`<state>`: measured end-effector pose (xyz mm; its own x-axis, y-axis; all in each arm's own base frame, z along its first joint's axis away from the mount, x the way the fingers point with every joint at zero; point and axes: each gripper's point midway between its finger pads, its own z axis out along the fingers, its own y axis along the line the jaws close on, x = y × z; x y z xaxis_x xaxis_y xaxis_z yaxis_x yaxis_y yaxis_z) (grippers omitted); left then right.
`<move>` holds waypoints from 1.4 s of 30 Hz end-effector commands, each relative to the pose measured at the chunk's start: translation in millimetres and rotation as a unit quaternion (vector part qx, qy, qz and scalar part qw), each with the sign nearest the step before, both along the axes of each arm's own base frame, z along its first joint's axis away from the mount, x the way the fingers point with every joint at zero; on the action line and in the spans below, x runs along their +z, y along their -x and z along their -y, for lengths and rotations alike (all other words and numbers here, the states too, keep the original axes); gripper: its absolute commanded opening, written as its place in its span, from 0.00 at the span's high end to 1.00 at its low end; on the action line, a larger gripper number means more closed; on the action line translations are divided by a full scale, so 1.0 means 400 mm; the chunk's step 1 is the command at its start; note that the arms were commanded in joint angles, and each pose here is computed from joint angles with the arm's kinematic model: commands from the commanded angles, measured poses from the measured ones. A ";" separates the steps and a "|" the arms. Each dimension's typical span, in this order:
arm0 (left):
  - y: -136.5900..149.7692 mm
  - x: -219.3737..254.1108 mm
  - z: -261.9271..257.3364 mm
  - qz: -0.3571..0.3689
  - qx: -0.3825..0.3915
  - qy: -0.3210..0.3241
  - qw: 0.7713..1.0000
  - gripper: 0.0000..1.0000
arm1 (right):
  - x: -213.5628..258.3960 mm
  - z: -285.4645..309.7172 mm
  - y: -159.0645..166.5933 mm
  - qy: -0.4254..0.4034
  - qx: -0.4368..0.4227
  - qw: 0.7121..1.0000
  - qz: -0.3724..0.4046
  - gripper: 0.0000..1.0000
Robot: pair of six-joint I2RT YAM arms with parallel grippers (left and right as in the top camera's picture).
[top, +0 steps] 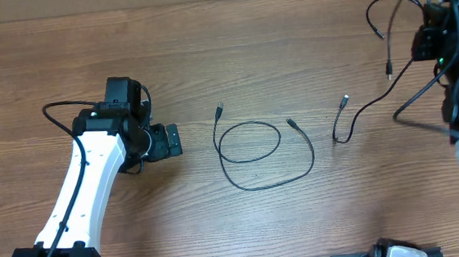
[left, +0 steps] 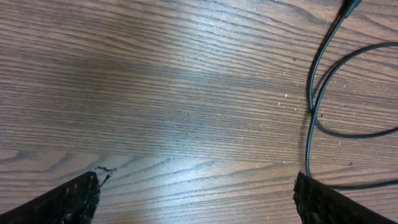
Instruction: Untangle cables
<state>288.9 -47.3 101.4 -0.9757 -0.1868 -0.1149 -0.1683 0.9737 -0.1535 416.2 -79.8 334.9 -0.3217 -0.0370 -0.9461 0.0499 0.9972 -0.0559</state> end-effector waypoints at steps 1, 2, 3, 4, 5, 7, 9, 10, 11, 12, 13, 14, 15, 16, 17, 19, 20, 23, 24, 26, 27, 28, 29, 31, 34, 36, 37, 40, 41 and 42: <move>0.002 -0.005 0.002 -0.004 0.005 0.004 1.000 0.00 | 0.003 0.018 -0.032 -0.070 0.024 0.997 0.014 0.96; 0.002 -0.005 0.002 -0.004 0.005 0.004 1.000 0.00 | -0.002 0.035 -0.038 -0.078 0.017 0.997 0.016 0.96; 0.002 -0.005 0.002 -0.004 0.005 0.004 1.000 0.00 | -0.008 0.051 -0.044 -0.082 0.009 0.996 0.017 0.96; 0.002 -0.005 0.002 -0.004 0.005 0.004 1.000 0.00 | -0.013 0.069 -0.048 -0.086 0.001 0.996 0.019 0.96; 0.002 -0.005 0.002 -0.004 0.005 0.004 1.000 0.00 | -0.017 0.085 -0.052 -0.088 -0.006 0.996 0.020 0.96; 0.002 -0.005 0.002 -0.004 0.005 0.004 1.000 0.00 | -0.038 0.146 -0.057 -0.091 -0.030 0.995 0.019 0.96; 0.002 -0.005 0.002 -0.004 0.005 0.004 1.000 0.01 | -0.060 0.200 -0.057 -0.103 -0.055 0.993 0.016 0.96; 0.002 -0.005 0.002 -0.004 0.005 0.004 1.000 0.01 | -0.074 0.231 -0.055 -0.111 -0.070 0.991 0.014 0.96; 0.002 -0.005 0.002 -0.004 0.005 0.004 1.000 0.00 | -0.087 0.258 -0.053 -0.119 -0.083 0.989 0.013 0.96; 0.002 -0.005 0.002 -0.004 0.005 0.004 1.000 0.00 | -0.103 0.288 -0.051 -0.127 -0.097 0.987 0.010 0.96; 0.002 -0.005 0.002 -0.004 0.005 0.004 1.000 0.00 | -0.122 0.324 -0.047 -0.137 -0.114 0.984 0.008 0.96; 0.002 -0.005 0.002 -0.004 0.005 0.004 1.000 0.00 | -0.143 0.361 -0.043 -0.147 -0.130 0.981 0.006 0.96; 0.002 -0.005 0.002 -0.004 0.005 0.004 1.000 0.00 | -0.160 0.391 -0.039 -0.155 -0.144 0.977 0.005 0.96; 0.002 -0.005 0.002 -0.004 0.005 0.004 1.000 0.00 | -0.178 0.420 -0.035 -0.162 -0.157 0.974 0.003 0.96; 0.002 -0.005 0.002 -0.004 0.005 0.004 1.000 0.01 | -0.199 0.454 -0.029 -0.171 -0.171 0.970 0.003 0.96; 0.002 -0.005 0.002 -0.004 0.005 0.004 1.000 0.01 | -0.239 0.515 -0.016 -0.181 -0.196 0.964 0.000 0.96; 0.002 -0.005 0.001 -0.004 0.005 0.004 1.000 0.00 | -0.261 0.547 -0.007 -0.185 -0.209 0.960 -0.001 0.96; 0.002 -0.005 0.000 -0.004 0.006 0.004 1.000 0.00 | -0.320 0.630 0.034 -0.195 -0.244 0.950 -0.012 0.96; 0.002 -0.005 0.000 -0.004 0.006 0.004 1.000 0.01 | -0.336 0.653 0.050 -0.199 -0.255 0.946 -0.015 0.96; 0.003 -0.005 0.004 -0.004 0.003 0.004 1.000 0.01 | -0.366 0.702 0.089 -0.206 -0.279 0.938 -0.021 0.86; 0.003 -0.005 0.006 -0.004 0.002 0.004 1.000 0.00 | -0.377 0.725 0.109 -0.210 -0.291 0.933 -0.021 0.78; 0.003 -0.005 0.006 -0.004 0.002 0.004 1.000 0.01 | -0.385 0.746 0.129 -0.219 -0.304 0.927 -0.019 0.67; 0.003 -0.005 0.006 -0.004 0.002 0.004 1.000 0.00 | -0.390 0.768 0.151 -0.232 -0.320 0.919 -0.014 0.56; 0.003 -0.005 0.006 -0.004 0.002 0.004 1.000 0.00 | -0.390 0.801 0.188 -0.266 -0.349 0.899 0.002 0.07; 0.003 -0.005 0.005 -0.004 0.002 0.004 1.000 0.00 | -0.371 0.814 0.208 -0.316 -0.336 0.887 0.032 0.00; 0.003 -0.005 0.006 -0.004 0.002 0.004 1.000 0.00 | -0.344 0.790 0.196 -0.333 -0.282 0.898 0.045 0.00; 0.003 -0.005 0.006 -0.004 0.002 0.004 1.000 0.00 | -0.331 0.775 0.188 -0.340 -0.254 0.904 0.051 0.00; 0.003 -0.005 0.008 -0.004 0.001 0.004 1.000 0.00 | -0.286 0.714 0.162 -0.358 -0.162 0.918 0.064 0.00; 0.003 -0.005 0.008 -0.004 0.001 0.004 1.000 0.00 | -0.275 0.694 0.157 -0.365 -0.137 0.918 0.065 0.00; 0.002 -0.005 0.007 -0.004 0.001 0.004 1.000 0.00 | -0.267 0.679 0.153 -0.376 -0.122 0.916 0.066 0.00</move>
